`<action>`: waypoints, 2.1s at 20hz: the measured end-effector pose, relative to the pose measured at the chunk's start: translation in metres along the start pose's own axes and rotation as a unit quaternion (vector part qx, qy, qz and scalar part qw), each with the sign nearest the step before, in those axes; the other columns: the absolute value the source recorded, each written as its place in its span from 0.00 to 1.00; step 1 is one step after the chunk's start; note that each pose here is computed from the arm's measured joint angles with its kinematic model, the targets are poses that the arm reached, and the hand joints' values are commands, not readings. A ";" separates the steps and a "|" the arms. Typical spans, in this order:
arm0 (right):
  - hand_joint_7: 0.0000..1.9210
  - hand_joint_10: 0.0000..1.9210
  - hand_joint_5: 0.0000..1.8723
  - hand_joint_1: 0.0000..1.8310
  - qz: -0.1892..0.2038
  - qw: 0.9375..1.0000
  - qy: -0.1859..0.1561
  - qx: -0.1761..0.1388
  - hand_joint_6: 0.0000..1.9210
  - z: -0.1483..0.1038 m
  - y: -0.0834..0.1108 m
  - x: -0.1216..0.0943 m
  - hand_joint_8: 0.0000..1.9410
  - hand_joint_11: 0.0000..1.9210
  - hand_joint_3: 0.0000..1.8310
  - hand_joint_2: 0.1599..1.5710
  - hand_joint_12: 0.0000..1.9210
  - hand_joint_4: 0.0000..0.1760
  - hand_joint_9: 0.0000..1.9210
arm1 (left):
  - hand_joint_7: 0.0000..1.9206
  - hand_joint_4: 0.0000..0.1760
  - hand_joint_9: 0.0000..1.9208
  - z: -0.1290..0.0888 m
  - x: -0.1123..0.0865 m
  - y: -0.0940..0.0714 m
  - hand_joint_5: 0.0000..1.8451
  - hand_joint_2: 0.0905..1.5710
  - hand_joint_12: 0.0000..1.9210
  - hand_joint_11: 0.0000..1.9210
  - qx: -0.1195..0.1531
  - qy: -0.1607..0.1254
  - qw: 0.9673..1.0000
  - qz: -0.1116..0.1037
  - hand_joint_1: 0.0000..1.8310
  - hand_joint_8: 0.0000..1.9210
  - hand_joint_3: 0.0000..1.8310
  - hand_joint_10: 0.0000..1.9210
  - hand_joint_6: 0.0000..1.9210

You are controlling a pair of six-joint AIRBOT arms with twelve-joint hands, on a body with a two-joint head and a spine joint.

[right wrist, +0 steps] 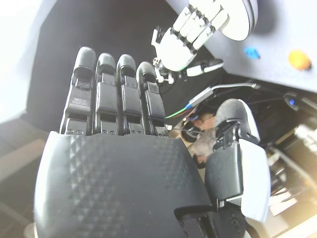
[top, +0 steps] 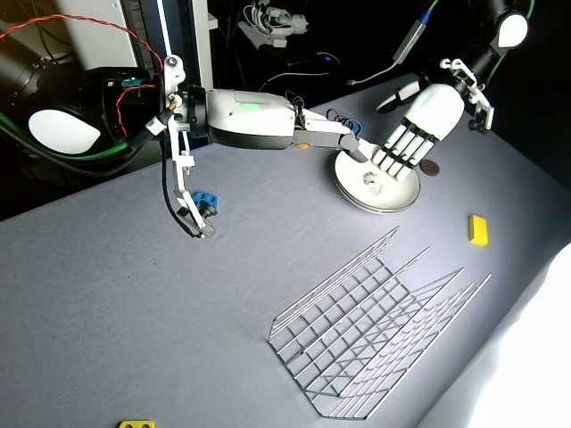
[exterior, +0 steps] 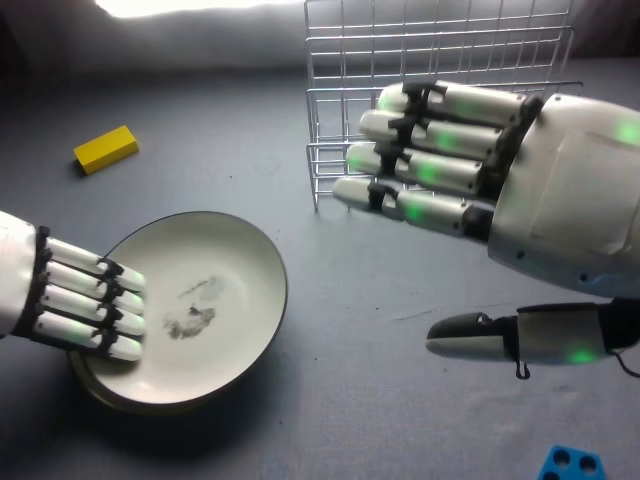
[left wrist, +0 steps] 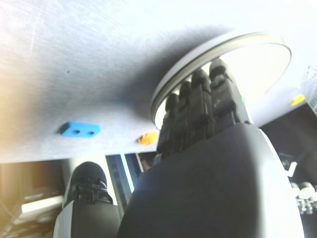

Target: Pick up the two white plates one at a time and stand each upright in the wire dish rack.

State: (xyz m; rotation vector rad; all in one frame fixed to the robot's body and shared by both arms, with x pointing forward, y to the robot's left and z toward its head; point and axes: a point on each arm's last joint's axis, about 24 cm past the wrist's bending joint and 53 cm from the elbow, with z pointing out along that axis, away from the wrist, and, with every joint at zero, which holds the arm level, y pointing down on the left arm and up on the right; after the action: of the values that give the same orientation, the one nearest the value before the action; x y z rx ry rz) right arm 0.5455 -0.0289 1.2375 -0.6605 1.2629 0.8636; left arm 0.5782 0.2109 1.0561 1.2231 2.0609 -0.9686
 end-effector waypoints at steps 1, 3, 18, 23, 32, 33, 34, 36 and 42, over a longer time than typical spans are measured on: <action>0.10 0.00 0.10 0.00 0.000 1.000 0.002 -0.001 0.00 0.001 0.001 0.001 0.00 0.00 0.00 0.70 0.27 0.00 0.08 | 0.07 0.00 0.05 0.004 -0.003 -0.003 0.07 0.68 0.03 0.03 0.005 -0.007 1.000 -0.002 0.00 0.00 0.00 0.00 0.00; 0.11 0.00 0.11 0.00 -0.005 1.000 0.002 -0.001 0.00 0.001 0.001 0.001 0.00 0.00 0.00 0.70 0.29 0.00 0.10 | 0.05 0.00 0.03 0.014 -0.008 -0.009 0.06 0.67 0.03 0.02 0.014 -0.014 1.000 -0.004 0.00 0.00 0.00 0.00 0.00; 0.00 0.00 0.00 0.62 -0.040 0.999 0.012 -0.025 0.00 0.037 0.015 0.024 0.00 0.00 0.00 0.58 0.14 0.00 0.00 | 0.03 0.00 0.02 0.043 -0.024 -0.022 0.04 0.66 0.03 0.00 0.033 -0.032 0.999 -0.007 0.00 0.00 0.00 0.00 0.00; 0.00 0.00 0.01 0.60 -0.039 0.998 0.044 -0.024 0.00 0.050 0.011 0.043 0.00 0.00 0.00 0.58 0.25 0.00 0.00 | 0.03 0.00 0.01 0.043 -0.025 -0.021 0.04 0.66 0.03 0.00 0.032 -0.033 0.999 -0.008 0.00 0.00 0.00 0.00 0.00; 0.02 0.01 0.04 0.59 -0.027 0.998 0.048 -0.026 0.00 0.081 0.011 0.060 0.00 0.00 0.00 0.57 0.30 0.00 0.03 | 0.03 0.00 0.02 0.043 -0.026 -0.019 0.04 0.66 0.03 0.00 0.032 -0.034 0.999 -0.008 0.00 0.00 0.00 0.00 0.00; 0.01 0.00 0.04 0.57 -0.025 0.998 0.047 -0.028 0.00 0.084 0.013 0.062 0.00 0.00 0.00 0.59 0.30 0.00 0.02 | 0.03 0.00 0.02 0.043 -0.026 -0.019 0.04 0.66 0.03 0.00 0.032 -0.034 0.999 -0.008 0.00 0.00 0.00 0.00 0.00; 0.01 0.00 0.04 0.56 -0.025 0.998 0.049 -0.030 0.00 0.089 0.014 0.064 0.00 0.00 0.00 0.60 0.31 0.00 0.03 | 0.04 0.00 0.02 0.043 -0.026 -0.019 0.05 0.66 0.04 0.01 0.032 -0.034 0.999 -0.008 0.00 0.00 0.00 0.00 0.00; 0.01 0.00 0.04 0.57 -0.022 0.998 0.053 -0.034 0.00 0.098 0.019 0.070 0.00 0.00 0.00 0.61 0.29 0.00 0.02 | 0.04 0.00 0.02 0.044 -0.027 -0.019 0.05 0.65 0.04 0.00 0.032 -0.035 0.999 -0.009 0.00 0.00 0.00 0.00 0.00; 0.02 0.00 0.03 0.59 0.027 0.997 0.061 -0.032 0.00 0.109 0.027 0.080 0.00 0.00 0.01 0.62 0.24 0.00 0.02 | 0.04 0.00 0.02 0.044 -0.027 -0.018 0.05 0.65 0.02 0.01 0.032 -0.035 0.999 -0.010 0.00 0.00 0.00 0.00 0.00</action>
State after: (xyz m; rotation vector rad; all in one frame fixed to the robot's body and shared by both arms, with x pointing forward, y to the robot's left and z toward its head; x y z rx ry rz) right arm 0.5867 0.0902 1.1815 -0.7432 1.3726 0.9231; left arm 0.5781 0.1563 1.0561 1.1854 2.0060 -1.0791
